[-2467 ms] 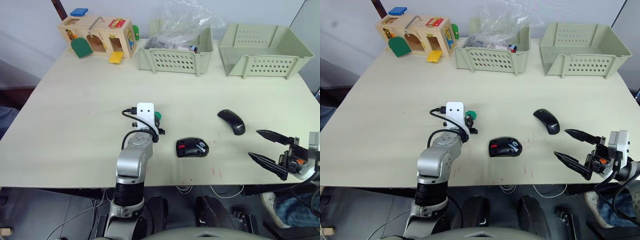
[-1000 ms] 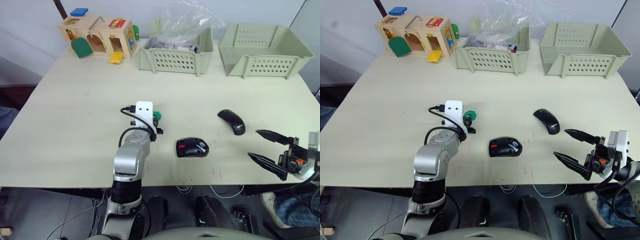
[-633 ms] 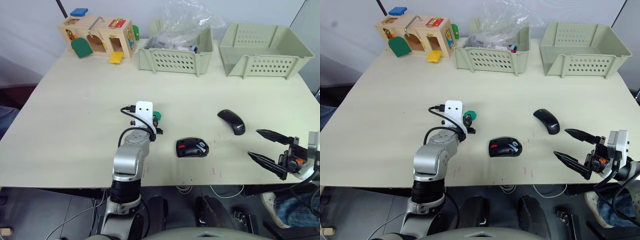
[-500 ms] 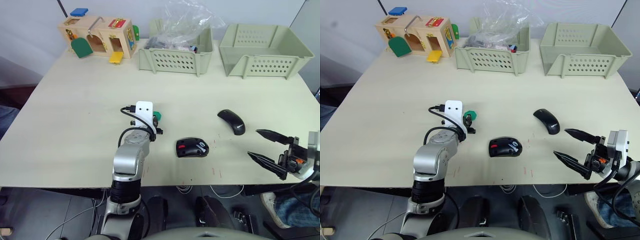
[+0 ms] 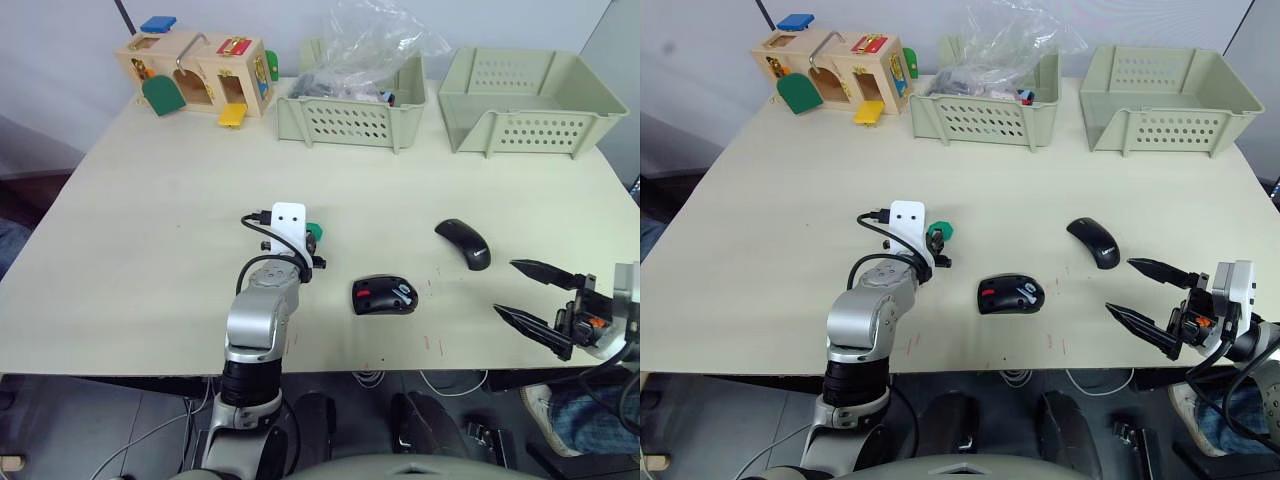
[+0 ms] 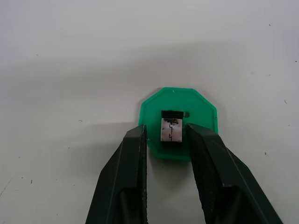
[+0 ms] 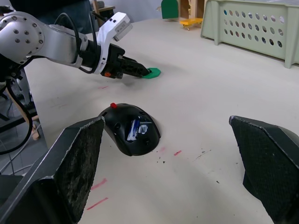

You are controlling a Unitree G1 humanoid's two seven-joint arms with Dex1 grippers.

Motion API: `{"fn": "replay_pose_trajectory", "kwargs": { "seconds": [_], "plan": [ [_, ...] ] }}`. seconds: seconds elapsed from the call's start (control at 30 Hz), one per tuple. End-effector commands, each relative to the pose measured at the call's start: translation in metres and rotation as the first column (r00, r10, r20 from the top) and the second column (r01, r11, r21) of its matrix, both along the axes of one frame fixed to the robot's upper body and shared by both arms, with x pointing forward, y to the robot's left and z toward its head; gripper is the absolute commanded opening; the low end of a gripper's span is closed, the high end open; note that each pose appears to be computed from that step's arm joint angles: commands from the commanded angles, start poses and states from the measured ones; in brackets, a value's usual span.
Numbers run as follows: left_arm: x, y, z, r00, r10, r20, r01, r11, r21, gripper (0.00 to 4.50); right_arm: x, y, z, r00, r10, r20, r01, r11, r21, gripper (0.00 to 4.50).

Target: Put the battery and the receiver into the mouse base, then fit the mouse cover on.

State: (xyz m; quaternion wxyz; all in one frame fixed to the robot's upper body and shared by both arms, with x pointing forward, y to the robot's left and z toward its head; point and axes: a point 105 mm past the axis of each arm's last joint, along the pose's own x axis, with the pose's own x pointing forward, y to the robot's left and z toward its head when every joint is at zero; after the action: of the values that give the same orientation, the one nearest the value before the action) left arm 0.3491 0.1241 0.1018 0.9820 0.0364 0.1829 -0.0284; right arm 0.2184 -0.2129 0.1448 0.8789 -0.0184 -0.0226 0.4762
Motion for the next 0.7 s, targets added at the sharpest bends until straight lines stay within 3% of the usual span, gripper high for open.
{"fn": "replay_pose_trajectory", "kwargs": {
  "seconds": [0.03,0.17,0.47,0.6,0.7],
  "plan": [
    [-0.002,-0.004,0.004,1.0,-0.018,0.018,0.018,1.0,-0.003,1.44,-0.001,0.003,0.007,0.999,0.014,0.034,-0.014,1.0,-0.003,4.5],
    [-0.002,-0.004,0.004,1.0,-0.018,0.02,0.018,1.0,0.0,0.2,-0.001,0.003,0.007,0.999,0.015,0.033,-0.015,1.0,-0.003,4.5],
    [-0.003,-0.004,0.006,0.999,-0.02,0.028,0.02,1.0,0.008,0.2,-0.001,0.003,0.007,0.999,0.015,0.032,-0.015,1.0,-0.004,4.5],
    [-0.003,-0.002,0.018,0.996,-0.038,0.087,0.038,0.999,0.004,0.2,0.002,0.006,0.011,0.999,0.016,0.037,-0.016,1.0,-0.002,4.5],
    [-0.014,-0.002,0.039,0.97,-0.177,0.165,0.178,0.984,0.012,0.2,0.006,0.022,0.025,0.999,0.036,-0.006,-0.036,0.999,0.023,4.5]
  ]
}}
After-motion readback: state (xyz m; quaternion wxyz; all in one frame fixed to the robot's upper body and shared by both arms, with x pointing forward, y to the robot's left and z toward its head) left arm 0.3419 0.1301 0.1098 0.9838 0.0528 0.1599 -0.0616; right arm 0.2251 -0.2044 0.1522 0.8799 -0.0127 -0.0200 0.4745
